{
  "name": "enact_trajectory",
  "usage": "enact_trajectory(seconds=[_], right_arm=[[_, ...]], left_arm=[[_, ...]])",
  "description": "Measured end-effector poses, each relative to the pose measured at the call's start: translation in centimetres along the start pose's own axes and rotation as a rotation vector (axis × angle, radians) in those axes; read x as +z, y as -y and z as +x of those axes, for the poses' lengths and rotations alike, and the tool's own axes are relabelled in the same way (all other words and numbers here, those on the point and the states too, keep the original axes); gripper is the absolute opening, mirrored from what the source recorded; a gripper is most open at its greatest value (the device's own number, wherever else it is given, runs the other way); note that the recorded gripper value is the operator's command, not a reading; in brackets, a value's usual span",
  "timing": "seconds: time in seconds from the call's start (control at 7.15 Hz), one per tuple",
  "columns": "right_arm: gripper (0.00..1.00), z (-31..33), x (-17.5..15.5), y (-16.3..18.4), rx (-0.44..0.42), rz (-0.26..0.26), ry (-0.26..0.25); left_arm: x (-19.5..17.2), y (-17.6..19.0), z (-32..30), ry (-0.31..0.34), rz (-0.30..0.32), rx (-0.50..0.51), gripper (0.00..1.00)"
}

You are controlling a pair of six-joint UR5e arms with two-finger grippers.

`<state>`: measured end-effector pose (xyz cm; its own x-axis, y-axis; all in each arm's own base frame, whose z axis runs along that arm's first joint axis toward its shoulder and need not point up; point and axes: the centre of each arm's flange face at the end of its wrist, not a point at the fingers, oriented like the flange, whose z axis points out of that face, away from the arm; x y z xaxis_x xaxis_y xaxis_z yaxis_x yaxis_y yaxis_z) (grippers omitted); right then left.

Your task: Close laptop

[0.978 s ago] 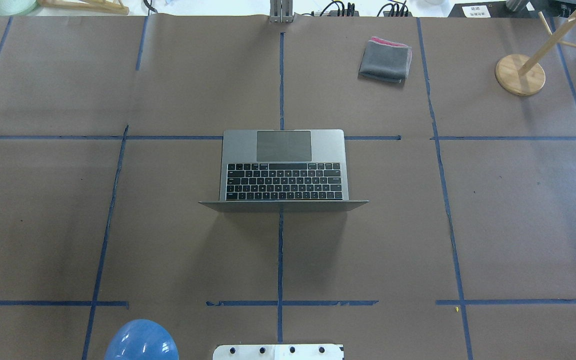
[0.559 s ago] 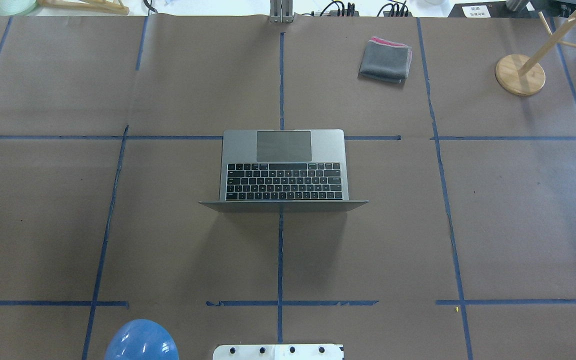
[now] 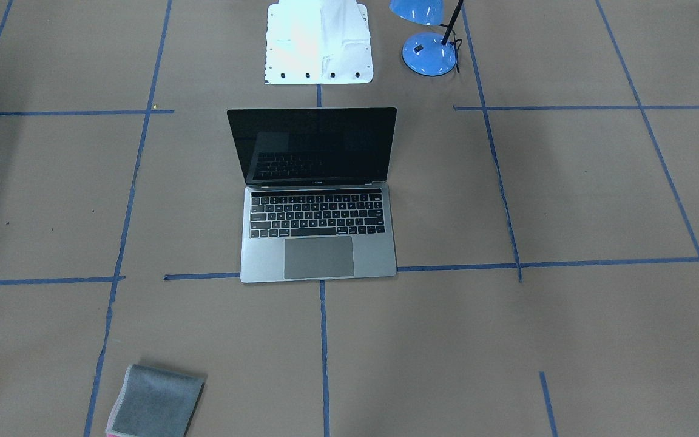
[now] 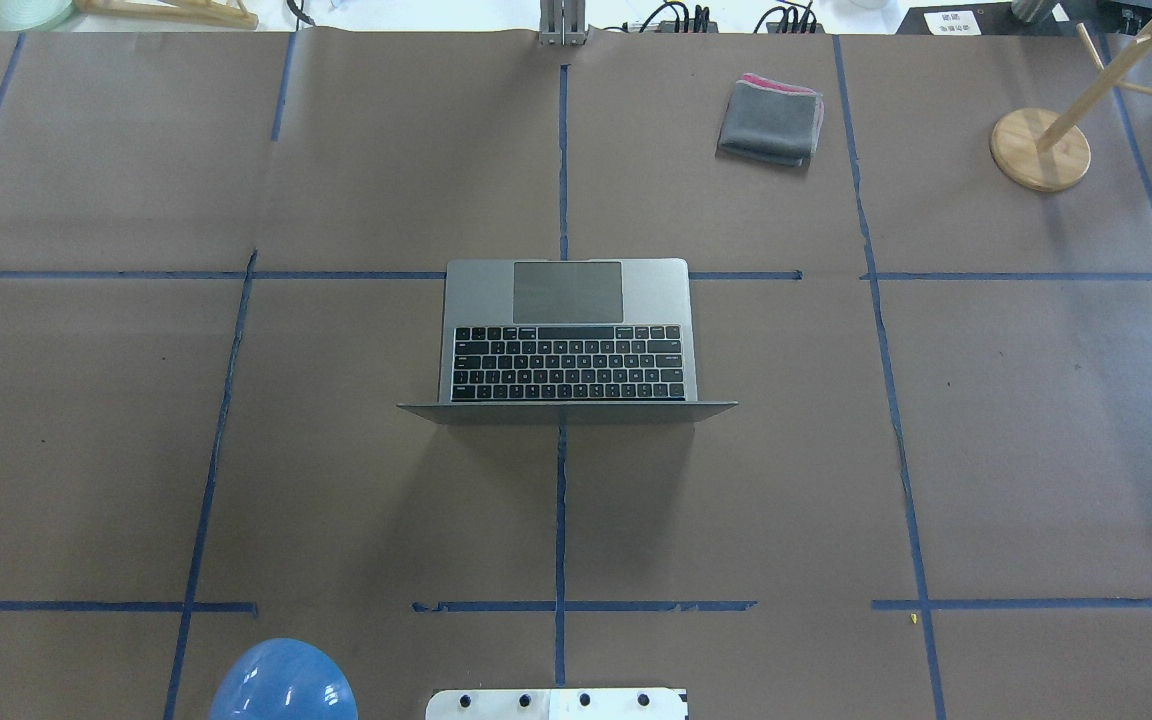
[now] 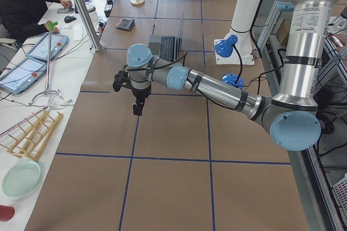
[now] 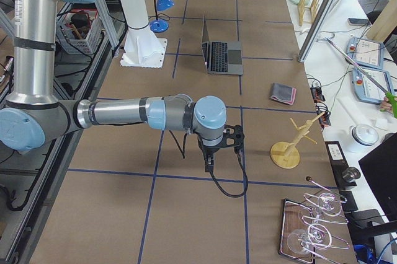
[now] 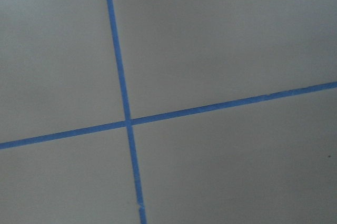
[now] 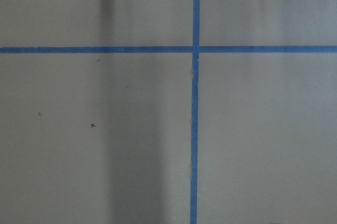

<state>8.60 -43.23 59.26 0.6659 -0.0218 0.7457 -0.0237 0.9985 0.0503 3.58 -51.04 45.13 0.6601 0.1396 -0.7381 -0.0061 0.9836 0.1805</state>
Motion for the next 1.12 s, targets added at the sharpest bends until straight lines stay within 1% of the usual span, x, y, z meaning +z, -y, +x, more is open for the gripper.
enact_trajectory(seconds=[0.14,0.28,0.42,0.56,0.7,0.84,0.98,1.12], right_arm=[[0.97,-0.9,-0.4,0.4,-0.011,0.012,0.035],[0.94,-1.9,-0.9,0.6,-0.016,0.024,0.084],[0.84,-3.6,-1.8,0.8,-0.005,0.039,0.121],[0.59,-6.6,-2.8,0.8,0.026,0.049,0.145],[0.37,-11.0,-3.8,0.7,0.056,0.048,0.163],[0.16,-16.2,-4.2,0.2,0.078,0.036,0.183],[0.03,-20.6,-3.8,-0.3,0.086,0.033,0.211],[0.02,-24.4,-3.1,-0.9,0.083,0.037,0.255]], left_arm=[[0.1,-0.3,5.8,-0.036,-0.005,-0.041,1.00],[-0.2,-0.8,11.0,-0.074,-0.008,-0.087,1.00],[-1.0,-1.4,15.9,-0.117,-0.007,-0.117,0.99],[-1.9,-1.9,20.8,-0.165,-0.008,-0.130,0.84],[-2.6,-2.5,25.6,-0.214,-0.019,-0.161,0.62],[-3.0,-3.1,30.3,-0.261,-0.045,-0.209,0.36],[-3.3,-3.7,33.8,-0.295,-0.072,-0.246,0.16],[-3.6,-4.2,36.1,-0.319,-0.092,-0.269,0.02]])
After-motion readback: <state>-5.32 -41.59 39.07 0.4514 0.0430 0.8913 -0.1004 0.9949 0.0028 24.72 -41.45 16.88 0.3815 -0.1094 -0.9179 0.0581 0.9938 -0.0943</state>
